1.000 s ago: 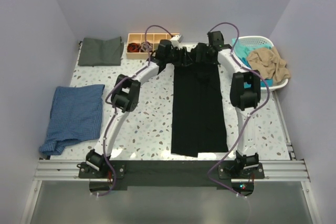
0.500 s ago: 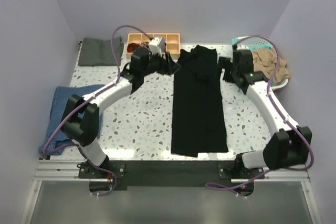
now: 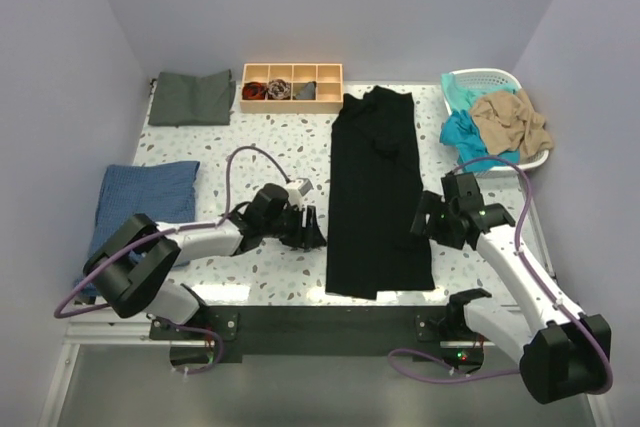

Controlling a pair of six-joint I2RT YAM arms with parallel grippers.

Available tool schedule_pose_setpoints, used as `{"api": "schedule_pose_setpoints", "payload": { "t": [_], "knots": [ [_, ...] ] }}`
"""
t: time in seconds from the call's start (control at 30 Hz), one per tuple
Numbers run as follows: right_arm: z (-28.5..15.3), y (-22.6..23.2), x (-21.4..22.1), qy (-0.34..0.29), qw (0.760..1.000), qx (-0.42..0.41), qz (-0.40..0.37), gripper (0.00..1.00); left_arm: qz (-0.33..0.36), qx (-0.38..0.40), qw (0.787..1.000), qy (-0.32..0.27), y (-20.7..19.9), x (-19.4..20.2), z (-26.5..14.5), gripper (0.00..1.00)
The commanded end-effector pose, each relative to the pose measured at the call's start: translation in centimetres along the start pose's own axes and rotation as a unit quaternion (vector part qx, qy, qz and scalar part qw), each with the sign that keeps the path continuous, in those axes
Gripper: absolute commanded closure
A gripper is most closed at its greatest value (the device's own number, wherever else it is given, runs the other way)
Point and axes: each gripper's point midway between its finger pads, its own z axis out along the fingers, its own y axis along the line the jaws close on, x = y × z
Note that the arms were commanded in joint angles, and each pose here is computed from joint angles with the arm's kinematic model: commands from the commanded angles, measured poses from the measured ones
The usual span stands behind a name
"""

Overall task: Fold and stack the t-shirts
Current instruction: Fold the tshirt

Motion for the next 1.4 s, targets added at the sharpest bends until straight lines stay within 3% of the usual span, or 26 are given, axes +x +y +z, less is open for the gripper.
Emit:
{"api": "schedule_pose_setpoints", "payload": {
  "t": [0.0, 0.23, 0.5, 0.73, 0.93, 1.37],
  "knots": [
    [-0.3, -0.4, 3.0, 0.028, 0.998, 0.008, 0.054, 0.24, -0.021, 0.038, 0.998, 0.036, -1.2, 2.9, -0.4, 0.38],
    [-2.0, -2.8, 3.4, -0.014, 0.994, 0.094, 0.062, 0.21, -0.015, 0.086, 0.993, 0.082, -2.2, 5.2, -0.5, 0.38],
    [1.8, -4.4, 6.4, -0.015, 0.99, 0.124, 0.063, 0.22, -0.001, 0.104, 0.99, 0.091, -2.7, 5.2, 0.5, 0.38],
    [2.3, -4.2, 6.6, -0.03, 0.991, 0.106, 0.076, 0.25, -0.004, 0.092, 0.992, 0.089, -2.3, 5.6, 1.1, 0.38],
    [3.1, -2.9, 8.3, 0.013, 0.996, 0.067, 0.064, 0.39, -0.015, 0.091, 0.99, 0.103, -2.4, 7.1, 1.0, 0.46],
    [2.3, -3.4, 9.7, 0.029, 0.997, 0.053, 0.055, 0.36, -0.02, 0.03, 0.991, 0.13, -2.1, 11.4, -0.2, 0.44]
  ]
}}
